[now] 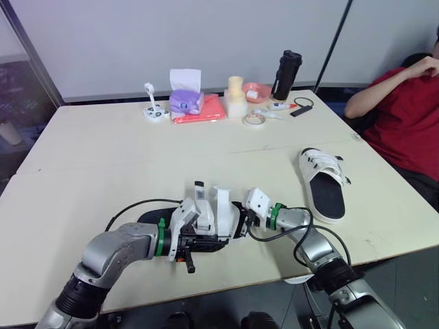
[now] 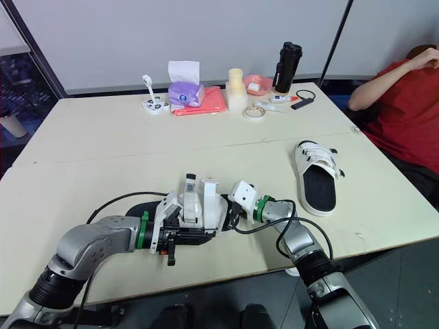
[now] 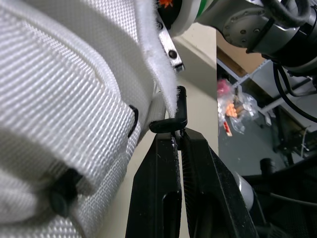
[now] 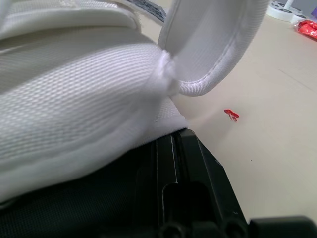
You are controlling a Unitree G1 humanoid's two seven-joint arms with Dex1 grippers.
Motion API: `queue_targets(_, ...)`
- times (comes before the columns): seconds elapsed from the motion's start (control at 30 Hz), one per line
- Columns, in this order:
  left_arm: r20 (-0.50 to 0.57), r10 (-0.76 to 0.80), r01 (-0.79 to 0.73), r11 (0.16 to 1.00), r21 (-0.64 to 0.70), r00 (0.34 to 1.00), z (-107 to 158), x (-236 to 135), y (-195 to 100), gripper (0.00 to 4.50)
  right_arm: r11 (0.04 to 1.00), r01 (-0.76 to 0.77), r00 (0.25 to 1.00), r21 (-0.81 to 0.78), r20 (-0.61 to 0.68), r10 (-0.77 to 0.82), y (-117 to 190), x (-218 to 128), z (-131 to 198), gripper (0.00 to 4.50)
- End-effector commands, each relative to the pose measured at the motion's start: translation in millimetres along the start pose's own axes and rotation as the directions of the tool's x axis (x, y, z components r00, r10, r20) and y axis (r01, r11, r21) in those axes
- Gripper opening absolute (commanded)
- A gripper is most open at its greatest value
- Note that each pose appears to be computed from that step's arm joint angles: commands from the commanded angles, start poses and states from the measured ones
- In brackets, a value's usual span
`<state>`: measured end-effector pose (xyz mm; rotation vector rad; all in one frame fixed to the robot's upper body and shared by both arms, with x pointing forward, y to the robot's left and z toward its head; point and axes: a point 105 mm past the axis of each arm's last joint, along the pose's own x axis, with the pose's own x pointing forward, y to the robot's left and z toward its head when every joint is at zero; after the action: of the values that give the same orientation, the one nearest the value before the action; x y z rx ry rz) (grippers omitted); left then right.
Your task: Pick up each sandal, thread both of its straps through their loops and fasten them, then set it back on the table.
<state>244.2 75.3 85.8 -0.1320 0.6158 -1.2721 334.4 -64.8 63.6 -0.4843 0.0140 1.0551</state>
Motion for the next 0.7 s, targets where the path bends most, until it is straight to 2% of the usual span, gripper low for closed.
queue_targets(0.03,-0.029,-0.078,0.079,0.997,0.019,0.997,-2.0,-4.7,-14.8,0.01,0.985,-0.022,0.931,0.173,-0.356,0.083,39.3,-25.1,-99.0,0.0)
queue_targets(0.47,-0.159,-0.146,0.158,0.985,0.065,0.976,-28.1,-16.7,-20.5,0.01,0.985,-0.019,0.931,0.172,-0.357,0.08,38.6,-26.6,-99.6,0.0)
queue_targets(0.7,-0.216,-0.217,0.232,0.972,0.045,0.952,-37.7,-27.1,-28.7,0.01,0.985,-0.02,0.929,0.173,-0.36,0.082,38.9,-27.5,-100.1,0.0)
